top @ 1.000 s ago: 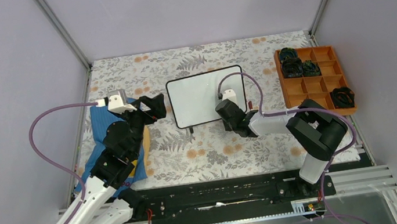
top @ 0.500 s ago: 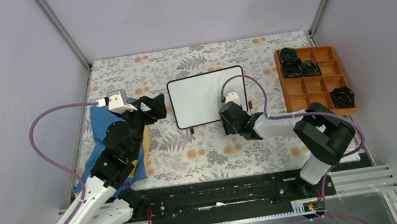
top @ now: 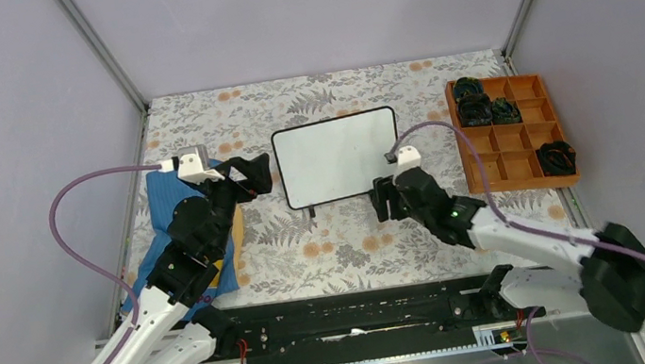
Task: Write a sentence on the whiteboard
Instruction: Move the whiteboard to the center of the board, then open the pen cap at the center of the board.
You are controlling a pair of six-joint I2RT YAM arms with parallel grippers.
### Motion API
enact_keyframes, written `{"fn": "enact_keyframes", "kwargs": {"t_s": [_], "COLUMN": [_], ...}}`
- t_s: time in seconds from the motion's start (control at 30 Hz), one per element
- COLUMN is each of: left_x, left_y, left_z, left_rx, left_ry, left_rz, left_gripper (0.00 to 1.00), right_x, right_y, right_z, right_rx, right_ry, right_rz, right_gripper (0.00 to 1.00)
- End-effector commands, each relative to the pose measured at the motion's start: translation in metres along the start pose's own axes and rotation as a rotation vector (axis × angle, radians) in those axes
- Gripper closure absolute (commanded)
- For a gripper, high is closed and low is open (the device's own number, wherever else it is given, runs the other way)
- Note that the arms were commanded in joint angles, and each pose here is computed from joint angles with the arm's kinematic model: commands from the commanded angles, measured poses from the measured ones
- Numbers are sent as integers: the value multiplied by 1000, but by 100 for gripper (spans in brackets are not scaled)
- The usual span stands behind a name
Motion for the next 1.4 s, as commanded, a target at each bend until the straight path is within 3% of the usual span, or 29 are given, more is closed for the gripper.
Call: {"fn": "enact_keyframes", "kwargs": {"t_s": [0.0, 0.2, 0.4, 0.57, 0.73, 0.9, 1.13, 1.37], "left_x": [-9, -8, -8, -3, -2, -7, -5, -5], "left_y": [0, -1, -3, -8, -3, 2, -1, 0], "left_z": [-4, -5, -3, -10, -10, -10, -11, -11], "left_rx": [35, 42, 11, 48, 86, 115, 120, 129], "left_ry": [-4, -3, 9, 39, 45, 26, 12, 10], "left_rz": [-38, -45, -59, -37, -49, -64, -48, -44], "left_gripper": [1, 1, 1, 1, 1, 1, 1, 1], "right_x": [-8, -8, -6, -5, -6, -16, -19, -18], "right_y": [34, 45, 29, 23, 14, -3, -20, -36], "right_z": [-6, -20, -35, -52, -57, -60, -72, -70], "right_rx": [-46, 105, 228, 234, 249, 288, 297, 265], "right_ry": [-79, -265, -346, -378, -295, -250, -304, -305], "right_rz": [-117, -208, -81, -8, -8, 37, 54, 92], "right_gripper": [29, 23, 22, 26, 31, 41, 52, 54]}}
Point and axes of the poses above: each gripper's point midway between its finger pads, its own y axis back along the fingers, its own z axis along the line the jaws close on, x = y × z, the point moved 10 cm from there along y, back along the fingers, and after that the axes turned 7 degrees about -y, right-handed, at the moved point
